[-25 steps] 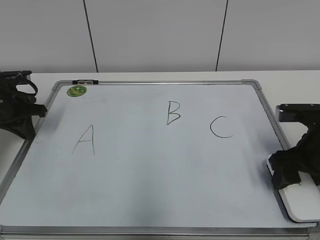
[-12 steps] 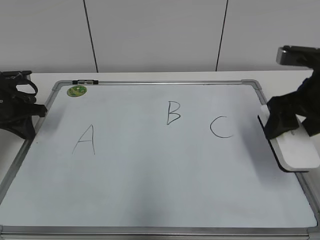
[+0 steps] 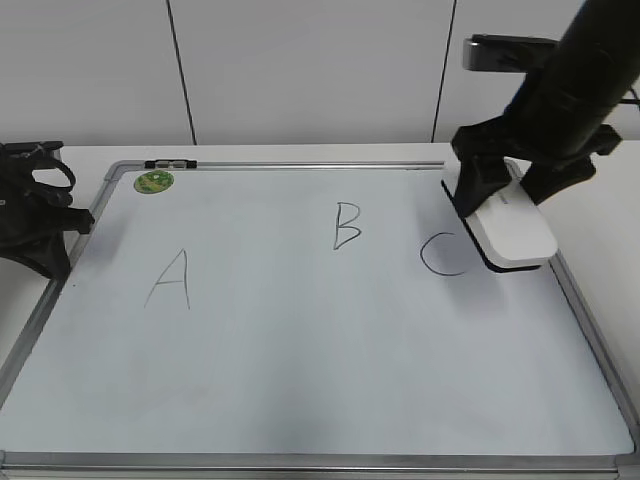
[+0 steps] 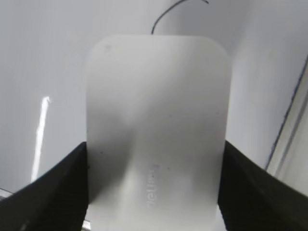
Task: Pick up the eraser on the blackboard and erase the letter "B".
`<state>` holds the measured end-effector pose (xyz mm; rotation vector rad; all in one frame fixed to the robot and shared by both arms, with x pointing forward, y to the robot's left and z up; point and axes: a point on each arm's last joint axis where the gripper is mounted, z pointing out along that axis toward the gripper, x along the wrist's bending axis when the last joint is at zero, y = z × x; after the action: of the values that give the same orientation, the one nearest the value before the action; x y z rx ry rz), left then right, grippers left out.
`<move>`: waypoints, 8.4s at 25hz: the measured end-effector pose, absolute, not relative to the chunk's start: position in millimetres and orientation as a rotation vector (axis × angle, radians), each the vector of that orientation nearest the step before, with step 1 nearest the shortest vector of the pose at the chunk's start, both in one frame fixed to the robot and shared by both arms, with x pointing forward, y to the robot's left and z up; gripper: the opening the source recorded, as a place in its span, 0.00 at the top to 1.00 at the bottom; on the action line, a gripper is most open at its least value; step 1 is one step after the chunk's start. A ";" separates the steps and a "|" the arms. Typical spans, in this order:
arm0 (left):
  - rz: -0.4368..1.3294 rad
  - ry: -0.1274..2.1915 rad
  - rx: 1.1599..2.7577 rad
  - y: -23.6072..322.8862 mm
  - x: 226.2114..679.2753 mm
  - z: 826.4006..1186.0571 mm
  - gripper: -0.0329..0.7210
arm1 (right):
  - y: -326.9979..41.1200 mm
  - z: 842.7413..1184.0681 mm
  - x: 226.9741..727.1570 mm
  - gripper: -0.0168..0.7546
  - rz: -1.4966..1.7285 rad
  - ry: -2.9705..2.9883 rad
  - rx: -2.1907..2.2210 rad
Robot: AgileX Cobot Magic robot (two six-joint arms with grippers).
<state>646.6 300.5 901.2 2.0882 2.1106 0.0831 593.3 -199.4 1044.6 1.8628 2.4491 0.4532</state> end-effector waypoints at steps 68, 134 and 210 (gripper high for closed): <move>0.076 2.113 2.068 299.5 647.3 901.5 0.87 | -55.2 924.6 724.4 0.28 0.491 2.697 1.373; 0.066 2.117 2.042 298.5 648.0 901.6 0.85 | -270.5 942.2 641.1 0.28 0.376 2.114 2.065; 0.439 1.719 1.925 286.7 287.2 1072.6 0.39 | -297.2 1101.5 272.1 0.21 0.701 1.879 1.661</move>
<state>287.2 286.7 1072.6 1.9254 1.7191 0.4385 272.1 -297.2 1101.5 1.6607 1.8792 0.7008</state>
